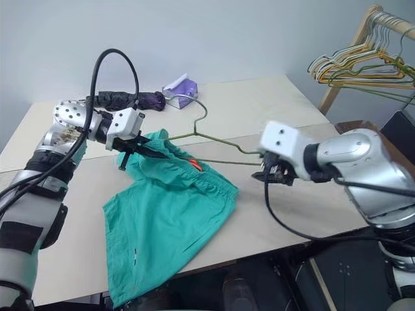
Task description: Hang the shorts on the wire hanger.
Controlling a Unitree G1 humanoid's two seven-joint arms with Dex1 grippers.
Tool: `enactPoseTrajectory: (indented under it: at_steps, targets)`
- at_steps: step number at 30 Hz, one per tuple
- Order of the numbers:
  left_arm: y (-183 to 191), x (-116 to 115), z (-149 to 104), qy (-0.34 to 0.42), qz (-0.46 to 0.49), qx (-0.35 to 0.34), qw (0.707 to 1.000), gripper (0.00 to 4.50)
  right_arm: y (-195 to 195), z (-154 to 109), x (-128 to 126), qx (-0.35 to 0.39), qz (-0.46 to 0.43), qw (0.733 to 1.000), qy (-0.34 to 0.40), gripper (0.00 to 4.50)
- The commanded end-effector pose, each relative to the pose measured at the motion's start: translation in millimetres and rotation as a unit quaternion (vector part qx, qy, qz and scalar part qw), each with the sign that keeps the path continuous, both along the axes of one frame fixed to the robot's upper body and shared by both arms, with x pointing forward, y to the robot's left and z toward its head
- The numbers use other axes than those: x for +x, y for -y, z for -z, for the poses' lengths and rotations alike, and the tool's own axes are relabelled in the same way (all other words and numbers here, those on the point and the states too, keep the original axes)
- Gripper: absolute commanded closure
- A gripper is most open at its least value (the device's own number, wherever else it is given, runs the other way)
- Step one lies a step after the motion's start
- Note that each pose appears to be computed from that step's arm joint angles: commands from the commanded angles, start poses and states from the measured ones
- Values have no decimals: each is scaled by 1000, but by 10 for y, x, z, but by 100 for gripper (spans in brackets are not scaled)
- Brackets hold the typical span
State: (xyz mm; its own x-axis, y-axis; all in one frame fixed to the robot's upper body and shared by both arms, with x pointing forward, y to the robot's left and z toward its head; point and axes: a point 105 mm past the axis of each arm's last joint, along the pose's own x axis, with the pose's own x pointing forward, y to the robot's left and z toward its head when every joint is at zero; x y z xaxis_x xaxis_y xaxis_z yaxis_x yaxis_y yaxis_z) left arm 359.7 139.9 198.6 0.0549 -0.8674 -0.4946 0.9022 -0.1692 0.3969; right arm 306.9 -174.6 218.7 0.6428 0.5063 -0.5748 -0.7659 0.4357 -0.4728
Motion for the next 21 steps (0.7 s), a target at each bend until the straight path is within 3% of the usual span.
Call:
enactPoseTrajectory:
  at_steps: [1,7,10,12,16,21]
  targets:
    - [-23,-43,-153,13,4,-24,1000,450,217,-186,64,22,56,997,43,5]
    - [-33,-75,-142,-3,0,-35,999,450,562,-383,136,99,149,980,92,1]
    - [-46,-77,-150,-7,-5,-39,999,450,751,-326,38,127,172,973,85,1]
    - [-54,-65,-174,-9,-11,-47,999,450,783,-198,-82,147,164,974,55,1]
    - [-78,-40,-265,-12,-24,-68,997,450,576,300,-315,198,135,971,-10,1]
    - [-90,-45,-302,-14,-29,-70,997,450,165,678,-347,285,122,950,-51,1]
